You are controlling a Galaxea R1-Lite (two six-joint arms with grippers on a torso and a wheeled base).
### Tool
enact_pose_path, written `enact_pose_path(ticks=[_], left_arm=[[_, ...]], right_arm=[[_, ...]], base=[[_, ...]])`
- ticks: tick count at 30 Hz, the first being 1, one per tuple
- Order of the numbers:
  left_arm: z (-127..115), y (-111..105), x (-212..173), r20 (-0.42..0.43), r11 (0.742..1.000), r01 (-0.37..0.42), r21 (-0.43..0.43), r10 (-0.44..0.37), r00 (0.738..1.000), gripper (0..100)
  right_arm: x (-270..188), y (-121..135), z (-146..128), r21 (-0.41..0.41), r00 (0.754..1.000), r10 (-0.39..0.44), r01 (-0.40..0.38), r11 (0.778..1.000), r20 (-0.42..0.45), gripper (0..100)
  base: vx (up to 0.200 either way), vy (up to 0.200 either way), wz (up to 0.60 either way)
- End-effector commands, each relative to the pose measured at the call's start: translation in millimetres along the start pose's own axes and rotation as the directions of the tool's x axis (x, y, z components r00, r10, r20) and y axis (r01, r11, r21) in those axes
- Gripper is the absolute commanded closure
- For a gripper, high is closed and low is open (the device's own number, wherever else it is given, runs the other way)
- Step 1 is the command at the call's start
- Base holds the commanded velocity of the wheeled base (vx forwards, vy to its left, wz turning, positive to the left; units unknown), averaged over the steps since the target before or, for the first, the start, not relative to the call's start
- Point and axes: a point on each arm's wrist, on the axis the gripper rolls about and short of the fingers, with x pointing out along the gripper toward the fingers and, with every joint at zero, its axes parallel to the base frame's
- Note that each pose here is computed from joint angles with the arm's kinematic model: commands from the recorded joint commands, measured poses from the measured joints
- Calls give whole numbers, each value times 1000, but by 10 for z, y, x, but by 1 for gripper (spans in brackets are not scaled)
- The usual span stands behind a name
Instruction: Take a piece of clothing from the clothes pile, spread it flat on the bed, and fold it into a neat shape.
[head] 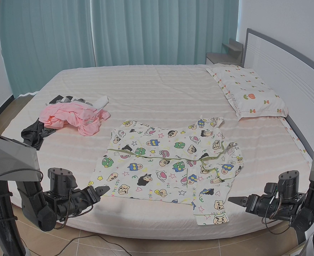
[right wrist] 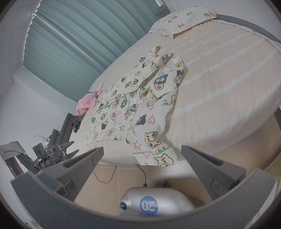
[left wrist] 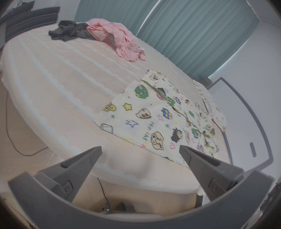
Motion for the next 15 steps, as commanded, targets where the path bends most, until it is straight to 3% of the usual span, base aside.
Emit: enact_pose_path(ticks=[1,11,15], left_arm=[[-65,-9,135,3,999,-31,11,31,1000,0],[-54,-119,54,10,1000,16,19,-16,1000,0],[-30,-139,55,12,998,34,-51,-34,999,0]], right_arm=[[13,-53,-67,0,999,-32,32,999,-36,0],[11,-50,-66,3,999,-26,26,1000,-39,0],[-1,-39,-56,7,999,-19,19,1000,-33,0]], base=[[0,0,0],[0,0,0],[0,50,0]])
